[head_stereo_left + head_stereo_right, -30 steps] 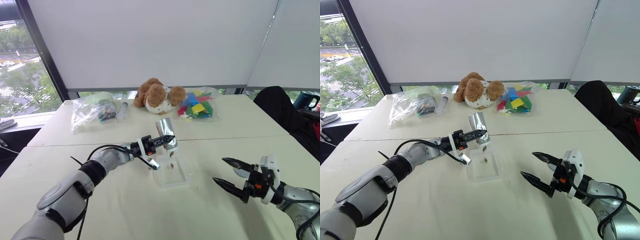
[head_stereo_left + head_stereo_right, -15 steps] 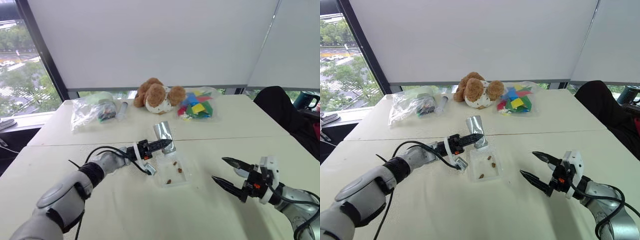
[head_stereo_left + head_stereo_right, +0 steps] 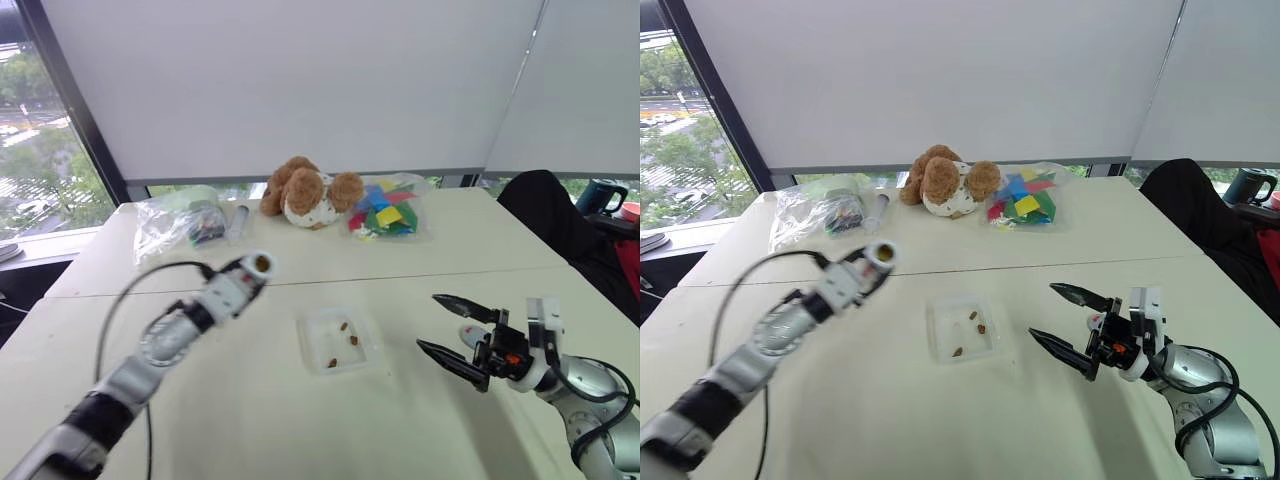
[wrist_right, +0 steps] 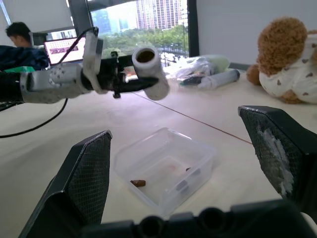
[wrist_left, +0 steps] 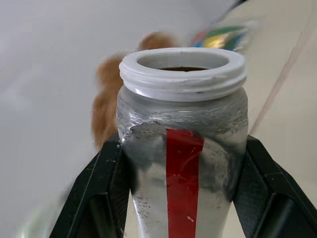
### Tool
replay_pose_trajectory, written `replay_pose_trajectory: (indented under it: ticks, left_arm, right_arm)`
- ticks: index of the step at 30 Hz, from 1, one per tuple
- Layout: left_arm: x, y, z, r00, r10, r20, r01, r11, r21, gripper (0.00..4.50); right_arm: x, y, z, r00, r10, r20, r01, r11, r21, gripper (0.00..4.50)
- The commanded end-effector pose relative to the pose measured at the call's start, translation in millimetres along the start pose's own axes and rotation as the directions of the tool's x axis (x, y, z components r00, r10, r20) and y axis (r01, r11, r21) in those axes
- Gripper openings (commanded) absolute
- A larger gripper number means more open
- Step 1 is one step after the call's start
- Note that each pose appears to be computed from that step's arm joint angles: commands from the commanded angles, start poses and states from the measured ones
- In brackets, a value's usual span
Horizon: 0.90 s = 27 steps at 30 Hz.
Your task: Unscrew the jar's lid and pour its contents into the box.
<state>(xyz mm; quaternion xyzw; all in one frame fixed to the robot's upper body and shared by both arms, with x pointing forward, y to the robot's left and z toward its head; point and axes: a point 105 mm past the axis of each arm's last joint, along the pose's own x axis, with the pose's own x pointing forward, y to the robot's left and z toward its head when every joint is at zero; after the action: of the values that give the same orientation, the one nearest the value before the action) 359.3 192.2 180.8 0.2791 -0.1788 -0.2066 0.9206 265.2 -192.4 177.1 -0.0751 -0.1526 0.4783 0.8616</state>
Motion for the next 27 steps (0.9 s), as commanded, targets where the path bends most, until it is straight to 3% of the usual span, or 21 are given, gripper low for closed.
replay_pose_trajectory:
  ticks: [1, 4, 11, 17, 27]
  left_arm:
    - [-35, 25, -3, 0.99, 0.12, -0.068, -0.135, 0.942, -0.308, 2.11]
    - [-76, 38, -25, 0.957, 0.229, -0.178, -0.286, 0.847, -0.448, 2.11]
    - [-139, 56, -58, 0.827, 0.459, -0.325, -0.56, 0.717, -0.415, 2.11]
    - [-150, 52, -74, 0.785, 0.49, -0.38, -0.613, 0.702, -0.362, 2.11]
    - [-152, 40, -87, 0.793, 0.461, -0.397, -0.598, 0.711, -0.37, 2.11]
  right_arm:
    - [0, -1, 7, 0.999, 0.01, 0.05, -0.008, 0.999, -0.046, 4.48]
    - [5, 5, 6, 0.997, 0.048, 0.061, -0.045, 0.997, -0.062, 4.48]
    - [17, 15, 2, 0.99, 0.119, 0.078, -0.114, 0.991, -0.062, 4.48]
    - [19, 13, -3, 0.988, 0.138, 0.063, -0.134, 0.989, -0.056, 4.48]
    - [26, 18, -3, 0.982, 0.176, 0.067, -0.174, 0.984, -0.039, 4.48]
